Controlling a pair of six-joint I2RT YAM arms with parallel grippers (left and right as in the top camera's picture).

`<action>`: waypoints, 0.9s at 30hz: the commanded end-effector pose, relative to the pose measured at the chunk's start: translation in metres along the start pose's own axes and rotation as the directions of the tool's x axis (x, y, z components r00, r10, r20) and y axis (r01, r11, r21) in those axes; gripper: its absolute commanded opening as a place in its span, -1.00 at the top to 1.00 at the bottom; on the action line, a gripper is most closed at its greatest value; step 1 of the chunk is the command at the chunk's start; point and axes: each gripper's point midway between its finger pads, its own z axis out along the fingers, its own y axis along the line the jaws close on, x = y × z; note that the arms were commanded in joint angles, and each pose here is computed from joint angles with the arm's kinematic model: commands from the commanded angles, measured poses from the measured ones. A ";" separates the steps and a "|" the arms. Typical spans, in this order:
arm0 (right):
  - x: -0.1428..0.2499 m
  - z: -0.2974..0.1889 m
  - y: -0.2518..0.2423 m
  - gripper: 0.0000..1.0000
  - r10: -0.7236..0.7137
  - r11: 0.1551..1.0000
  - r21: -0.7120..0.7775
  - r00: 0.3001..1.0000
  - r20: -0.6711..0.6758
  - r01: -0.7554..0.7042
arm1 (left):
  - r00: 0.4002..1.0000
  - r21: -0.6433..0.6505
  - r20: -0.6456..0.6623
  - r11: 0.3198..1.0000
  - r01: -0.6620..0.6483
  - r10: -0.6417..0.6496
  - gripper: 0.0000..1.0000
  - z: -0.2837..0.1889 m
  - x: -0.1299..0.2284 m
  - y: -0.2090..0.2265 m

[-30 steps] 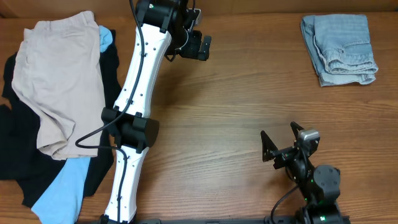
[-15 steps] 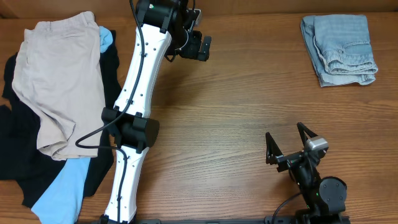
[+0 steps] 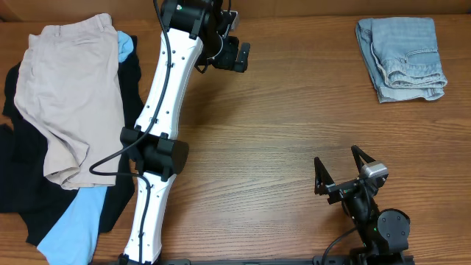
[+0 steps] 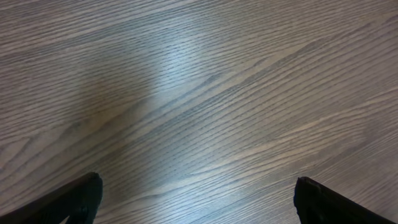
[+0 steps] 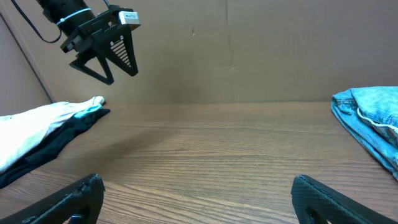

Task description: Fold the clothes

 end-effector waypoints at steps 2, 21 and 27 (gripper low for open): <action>0.002 0.000 -0.002 -1.00 0.003 1.000 0.008 1.000 0.004 -0.003 | 1.000 -0.003 0.022 1.000 0.008 -0.008 -0.99 -0.008 -0.003 -0.002; 0.002 0.000 -0.002 -1.00 0.003 1.000 0.008 1.000 0.004 -0.003 | 0.943 -0.279 0.311 0.960 -0.028 0.118 -1.00 -0.130 -0.019 -0.009; 0.002 0.000 -0.002 -1.00 0.003 1.000 0.008 1.000 0.004 -0.003 | 0.874 -0.262 0.473 0.965 0.015 0.115 -0.99 -0.222 -0.004 -0.009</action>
